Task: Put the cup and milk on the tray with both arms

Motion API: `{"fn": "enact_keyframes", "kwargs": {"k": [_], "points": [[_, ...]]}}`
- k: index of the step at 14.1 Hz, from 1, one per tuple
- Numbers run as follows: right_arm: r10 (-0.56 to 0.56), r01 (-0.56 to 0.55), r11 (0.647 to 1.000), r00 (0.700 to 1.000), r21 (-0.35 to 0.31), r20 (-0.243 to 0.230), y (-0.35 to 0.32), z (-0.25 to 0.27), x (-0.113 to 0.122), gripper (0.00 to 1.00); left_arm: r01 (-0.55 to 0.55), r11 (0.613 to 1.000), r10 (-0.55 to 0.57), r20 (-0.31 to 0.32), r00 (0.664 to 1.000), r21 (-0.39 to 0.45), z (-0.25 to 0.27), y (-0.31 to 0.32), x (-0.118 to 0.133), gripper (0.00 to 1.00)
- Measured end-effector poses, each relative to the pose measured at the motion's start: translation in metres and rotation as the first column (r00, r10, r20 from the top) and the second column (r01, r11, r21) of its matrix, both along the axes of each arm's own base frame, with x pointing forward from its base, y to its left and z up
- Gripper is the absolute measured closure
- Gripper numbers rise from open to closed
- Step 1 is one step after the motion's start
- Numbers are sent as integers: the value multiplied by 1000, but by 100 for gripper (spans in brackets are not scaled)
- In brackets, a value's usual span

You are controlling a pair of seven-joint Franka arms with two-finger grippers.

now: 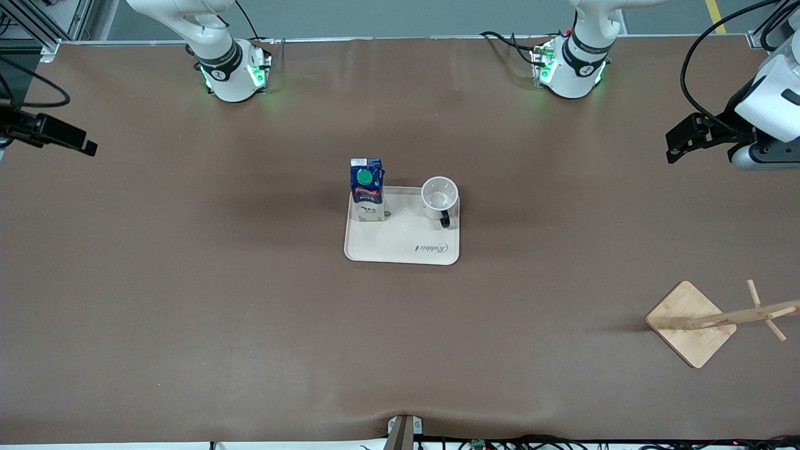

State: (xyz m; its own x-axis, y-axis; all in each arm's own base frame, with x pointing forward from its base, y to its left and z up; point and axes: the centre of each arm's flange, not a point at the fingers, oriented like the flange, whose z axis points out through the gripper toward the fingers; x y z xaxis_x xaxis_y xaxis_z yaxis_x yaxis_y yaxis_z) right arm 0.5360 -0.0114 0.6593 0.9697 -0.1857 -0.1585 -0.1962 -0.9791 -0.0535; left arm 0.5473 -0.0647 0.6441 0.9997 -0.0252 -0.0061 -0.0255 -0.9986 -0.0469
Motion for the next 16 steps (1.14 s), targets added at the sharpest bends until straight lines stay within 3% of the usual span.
{"fn": "enact_keyframes", "kwargs": {"k": [5, 10, 16], "points": [[100, -100, 995, 995, 28, 18, -33, -16, -26, 0, -7, 1000, 7, -6, 1000, 0, -3, 4, 2, 0], [132, -133, 991, 989, 12, 68, -19, 0, -25, 0, -8, 1000, 8, 1, 1000, -1, -1, 4, 3, 0], [143, -141, 990, 985, -26, 92, -16, 11, -24, 0, -13, 1000, 13, 19, 1000, -4, 8, 7, 4, 0]]}}
